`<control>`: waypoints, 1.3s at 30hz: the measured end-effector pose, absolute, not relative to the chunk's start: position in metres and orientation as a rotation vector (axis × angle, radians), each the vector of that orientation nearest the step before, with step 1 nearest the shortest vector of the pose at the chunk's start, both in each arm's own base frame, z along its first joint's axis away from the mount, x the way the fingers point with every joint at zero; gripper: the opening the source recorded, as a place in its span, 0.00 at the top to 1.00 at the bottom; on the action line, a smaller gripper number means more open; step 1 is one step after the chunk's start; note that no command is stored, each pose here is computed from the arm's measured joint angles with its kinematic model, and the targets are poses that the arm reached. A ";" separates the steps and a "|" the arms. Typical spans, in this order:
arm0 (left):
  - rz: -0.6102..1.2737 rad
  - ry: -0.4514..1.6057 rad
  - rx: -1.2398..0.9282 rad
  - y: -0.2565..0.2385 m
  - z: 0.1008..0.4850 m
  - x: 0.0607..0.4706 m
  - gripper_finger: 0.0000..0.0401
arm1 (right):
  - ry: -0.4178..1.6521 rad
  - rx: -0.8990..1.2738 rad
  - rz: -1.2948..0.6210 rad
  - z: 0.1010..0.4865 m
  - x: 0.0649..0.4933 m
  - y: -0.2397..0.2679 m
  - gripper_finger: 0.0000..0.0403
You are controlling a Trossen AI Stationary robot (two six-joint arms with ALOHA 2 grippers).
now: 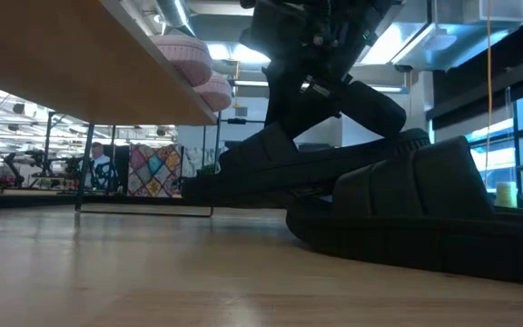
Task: Pick and place slides into the shelf
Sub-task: Put the black slipper under the shelf
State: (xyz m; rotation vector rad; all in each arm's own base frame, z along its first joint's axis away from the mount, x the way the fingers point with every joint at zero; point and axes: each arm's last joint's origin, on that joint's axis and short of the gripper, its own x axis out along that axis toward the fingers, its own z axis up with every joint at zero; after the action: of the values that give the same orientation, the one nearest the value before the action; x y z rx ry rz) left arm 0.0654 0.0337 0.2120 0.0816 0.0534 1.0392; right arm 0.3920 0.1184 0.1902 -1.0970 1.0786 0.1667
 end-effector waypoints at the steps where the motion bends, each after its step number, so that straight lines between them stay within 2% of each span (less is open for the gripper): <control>1: 1.039 0.053 0.082 0.034 0.212 0.065 0.46 | 1.079 -1.097 0.168 0.190 0.392 0.118 0.90; 13: 1.039 0.053 0.081 0.034 0.212 0.065 0.46 | 1.082 -1.096 0.171 0.190 0.392 0.118 0.89; 27: 1.039 0.051 0.077 0.034 0.212 0.065 0.46 | 1.102 -1.040 0.137 0.190 0.390 0.118 0.61; 34: 1.039 0.051 0.077 0.034 0.212 0.065 0.46 | 1.108 -0.985 0.101 0.194 0.388 0.117 0.58; 39: 1.039 0.051 0.077 0.034 0.212 0.065 0.46 | 1.143 -0.863 0.027 0.207 0.387 0.117 0.58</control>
State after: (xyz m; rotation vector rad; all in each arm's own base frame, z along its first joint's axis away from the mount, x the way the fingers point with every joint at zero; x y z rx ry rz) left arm 0.0654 0.0336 0.2120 0.0767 0.0506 1.0389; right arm 0.3868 0.1168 0.2073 -0.8629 1.1433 0.0270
